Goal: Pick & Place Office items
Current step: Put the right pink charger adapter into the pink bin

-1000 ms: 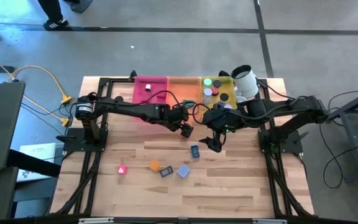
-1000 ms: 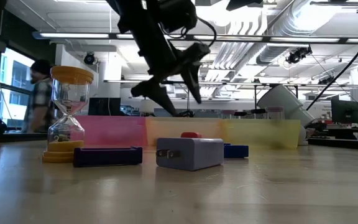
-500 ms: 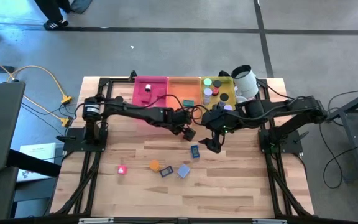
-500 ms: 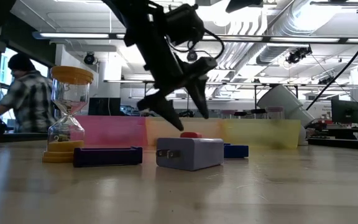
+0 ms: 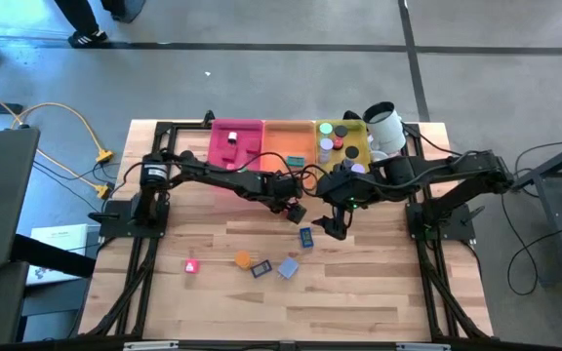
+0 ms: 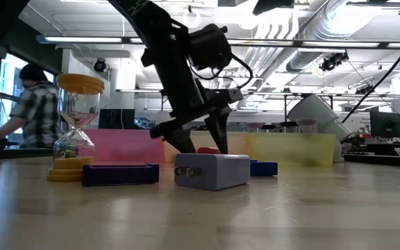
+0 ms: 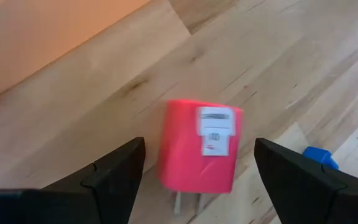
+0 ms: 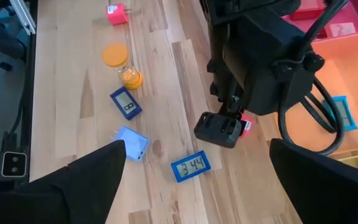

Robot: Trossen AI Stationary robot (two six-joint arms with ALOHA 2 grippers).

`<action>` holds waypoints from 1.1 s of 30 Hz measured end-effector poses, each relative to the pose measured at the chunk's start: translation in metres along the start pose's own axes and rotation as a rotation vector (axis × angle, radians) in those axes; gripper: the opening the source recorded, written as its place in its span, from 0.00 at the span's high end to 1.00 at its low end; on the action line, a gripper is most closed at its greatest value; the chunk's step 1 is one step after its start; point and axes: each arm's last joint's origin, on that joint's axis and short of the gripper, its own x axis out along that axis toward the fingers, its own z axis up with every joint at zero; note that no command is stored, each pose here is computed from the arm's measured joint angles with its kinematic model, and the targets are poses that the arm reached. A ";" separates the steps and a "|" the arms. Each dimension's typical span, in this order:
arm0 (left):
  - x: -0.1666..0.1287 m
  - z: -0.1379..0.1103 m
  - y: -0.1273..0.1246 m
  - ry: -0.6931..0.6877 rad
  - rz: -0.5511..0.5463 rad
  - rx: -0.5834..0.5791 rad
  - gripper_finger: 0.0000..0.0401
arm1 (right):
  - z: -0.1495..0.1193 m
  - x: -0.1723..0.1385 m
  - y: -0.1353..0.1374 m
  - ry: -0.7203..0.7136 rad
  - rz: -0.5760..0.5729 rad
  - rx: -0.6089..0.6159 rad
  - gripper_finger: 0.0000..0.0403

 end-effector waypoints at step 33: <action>0.000 -0.006 0.004 0.122 -0.011 0.001 0.61 | -0.001 0.000 0.000 0.013 -0.005 -0.013 0.04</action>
